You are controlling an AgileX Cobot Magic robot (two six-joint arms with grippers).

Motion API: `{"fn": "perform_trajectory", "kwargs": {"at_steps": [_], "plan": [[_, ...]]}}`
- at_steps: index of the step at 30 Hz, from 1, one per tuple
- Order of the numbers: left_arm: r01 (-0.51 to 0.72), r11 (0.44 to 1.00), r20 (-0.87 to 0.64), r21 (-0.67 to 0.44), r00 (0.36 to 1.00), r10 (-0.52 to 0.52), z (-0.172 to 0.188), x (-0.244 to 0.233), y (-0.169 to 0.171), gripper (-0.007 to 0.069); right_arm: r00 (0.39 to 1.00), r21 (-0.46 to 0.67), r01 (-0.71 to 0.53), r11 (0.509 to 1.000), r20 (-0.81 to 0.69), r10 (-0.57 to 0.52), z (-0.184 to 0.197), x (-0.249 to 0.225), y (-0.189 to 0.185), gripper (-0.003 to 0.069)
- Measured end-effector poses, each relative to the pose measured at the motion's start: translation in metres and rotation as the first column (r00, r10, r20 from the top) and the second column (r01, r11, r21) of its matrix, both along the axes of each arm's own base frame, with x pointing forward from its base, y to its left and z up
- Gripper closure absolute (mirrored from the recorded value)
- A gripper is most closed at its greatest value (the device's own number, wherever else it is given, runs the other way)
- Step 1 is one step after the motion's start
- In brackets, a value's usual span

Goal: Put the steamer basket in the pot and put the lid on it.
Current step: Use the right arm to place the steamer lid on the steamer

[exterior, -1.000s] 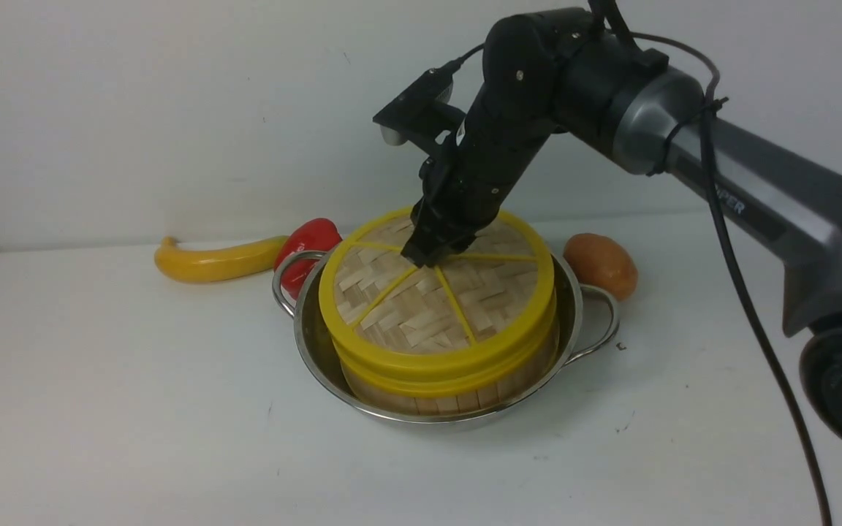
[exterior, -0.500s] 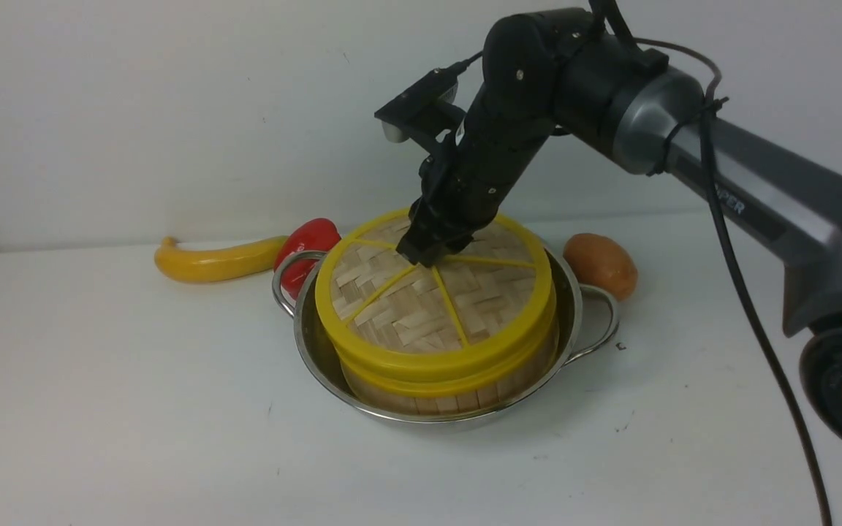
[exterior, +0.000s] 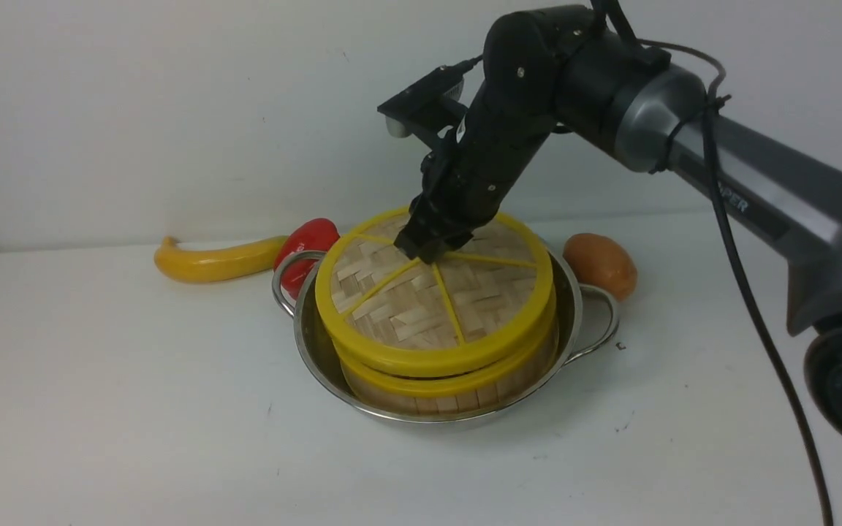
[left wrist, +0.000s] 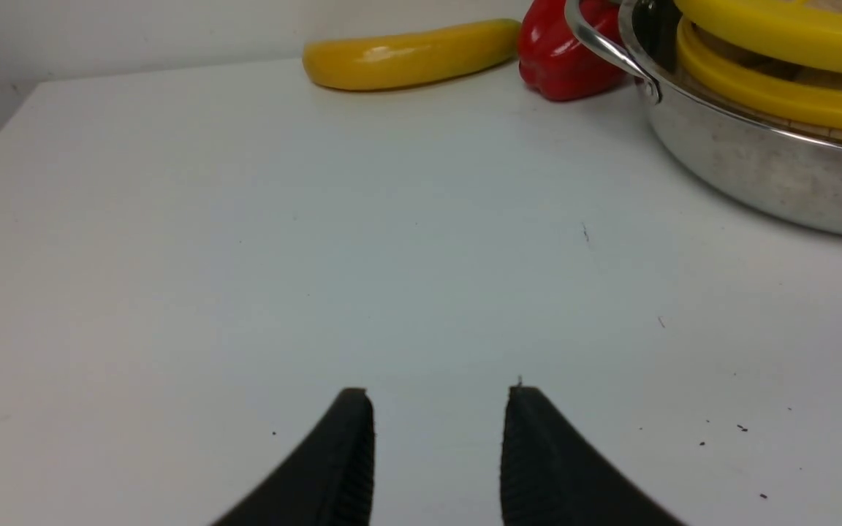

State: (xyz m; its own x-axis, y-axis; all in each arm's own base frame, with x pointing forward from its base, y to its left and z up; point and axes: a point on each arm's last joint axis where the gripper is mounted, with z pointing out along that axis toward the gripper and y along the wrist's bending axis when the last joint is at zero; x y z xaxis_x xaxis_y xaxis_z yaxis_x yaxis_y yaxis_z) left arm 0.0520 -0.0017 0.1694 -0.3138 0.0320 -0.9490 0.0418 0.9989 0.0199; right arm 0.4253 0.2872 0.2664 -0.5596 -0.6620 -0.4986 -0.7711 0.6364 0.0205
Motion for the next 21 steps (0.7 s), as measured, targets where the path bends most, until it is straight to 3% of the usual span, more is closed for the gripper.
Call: {"fn": "perform_trajectory", "kwargs": {"at_steps": [6, 21], "plan": [[0.000, 1.000, 0.000, 0.000, 1.000, 0.000, 0.000, 0.000, 0.000, 0.0386, 1.000, 0.026, 0.012, 1.000, 0.027, -0.012, 0.020, -0.005, -0.003, 0.0545], [0.000, 1.000, 0.000, 0.000, 1.000, 0.000, 0.000, 0.000, 0.000, 0.0386, 1.000, -0.016, 0.005, 1.000, -0.021, -0.006, 0.002, -0.010, -0.001, 0.0545]]}}
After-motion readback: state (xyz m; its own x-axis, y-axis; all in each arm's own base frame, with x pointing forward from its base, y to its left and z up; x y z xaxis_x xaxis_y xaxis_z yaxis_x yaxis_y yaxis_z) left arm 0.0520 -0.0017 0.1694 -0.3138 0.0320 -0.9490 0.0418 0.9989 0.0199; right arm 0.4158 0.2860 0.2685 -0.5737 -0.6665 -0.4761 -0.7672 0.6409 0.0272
